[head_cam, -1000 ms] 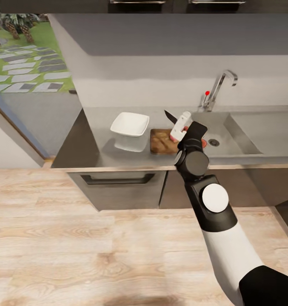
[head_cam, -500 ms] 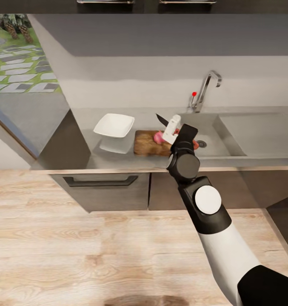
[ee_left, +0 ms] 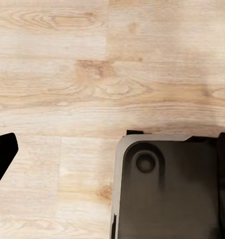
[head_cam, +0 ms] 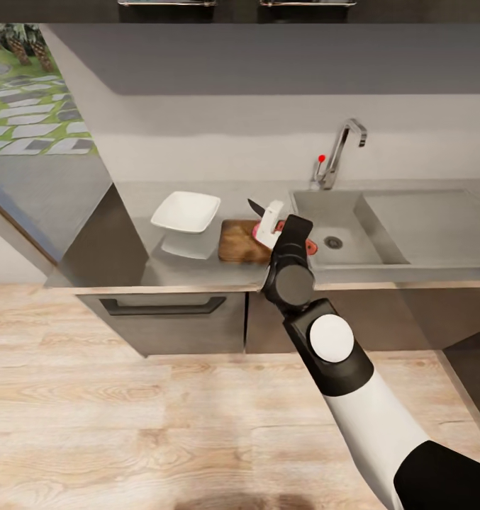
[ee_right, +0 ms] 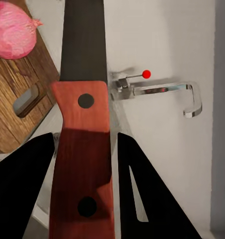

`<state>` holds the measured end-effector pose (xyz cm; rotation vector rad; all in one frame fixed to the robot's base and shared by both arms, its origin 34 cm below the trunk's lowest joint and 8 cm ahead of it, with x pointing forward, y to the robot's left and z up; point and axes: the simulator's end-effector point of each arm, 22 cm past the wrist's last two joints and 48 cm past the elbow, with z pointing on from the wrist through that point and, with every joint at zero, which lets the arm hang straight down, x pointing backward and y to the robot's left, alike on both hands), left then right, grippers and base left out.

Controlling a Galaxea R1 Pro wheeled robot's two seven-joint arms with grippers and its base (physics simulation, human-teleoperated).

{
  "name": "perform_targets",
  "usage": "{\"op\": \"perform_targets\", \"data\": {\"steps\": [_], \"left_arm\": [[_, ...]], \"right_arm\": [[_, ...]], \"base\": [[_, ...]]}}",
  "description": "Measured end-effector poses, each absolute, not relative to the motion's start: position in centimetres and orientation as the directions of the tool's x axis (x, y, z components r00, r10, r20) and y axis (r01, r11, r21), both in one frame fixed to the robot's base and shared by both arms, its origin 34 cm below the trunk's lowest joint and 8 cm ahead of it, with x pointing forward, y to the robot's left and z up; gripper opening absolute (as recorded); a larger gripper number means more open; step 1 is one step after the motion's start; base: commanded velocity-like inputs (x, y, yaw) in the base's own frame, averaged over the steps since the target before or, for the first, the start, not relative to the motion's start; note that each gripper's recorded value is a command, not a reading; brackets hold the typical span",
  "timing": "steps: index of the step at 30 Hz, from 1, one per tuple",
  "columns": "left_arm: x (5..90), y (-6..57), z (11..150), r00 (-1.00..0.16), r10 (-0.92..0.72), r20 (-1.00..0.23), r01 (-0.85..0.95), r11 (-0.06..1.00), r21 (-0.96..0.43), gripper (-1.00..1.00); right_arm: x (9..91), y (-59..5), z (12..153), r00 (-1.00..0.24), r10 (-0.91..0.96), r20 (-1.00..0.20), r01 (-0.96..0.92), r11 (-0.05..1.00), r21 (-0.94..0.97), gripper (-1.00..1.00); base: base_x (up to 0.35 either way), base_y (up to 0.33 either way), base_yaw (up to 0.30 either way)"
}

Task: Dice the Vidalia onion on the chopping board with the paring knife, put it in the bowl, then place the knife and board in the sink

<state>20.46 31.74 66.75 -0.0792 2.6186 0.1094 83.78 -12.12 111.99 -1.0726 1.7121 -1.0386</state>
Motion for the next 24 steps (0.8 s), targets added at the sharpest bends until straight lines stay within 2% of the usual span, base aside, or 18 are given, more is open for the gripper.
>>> {"op": "perform_targets", "data": {"steps": [12,24], "left_arm": [[20.4,31.7,66.7,-0.867,-0.036,-0.497,-0.077,0.995,0.063,1.0],[20.2,31.8,66.7,-0.87,-0.035,-0.492,-0.076,0.995,0.065,1.0]], "right_arm": [[83.7,-11.9,111.6,-0.278,-0.935,-0.219,-0.245,0.289,-0.925,-1.0],[82.7,-9.2,111.5,-0.244,-0.943,-0.225,-0.256,0.287,-0.923,-1.0]], "base": [[0.22,-0.161,0.0],[0.015,-0.021,0.0]]}}
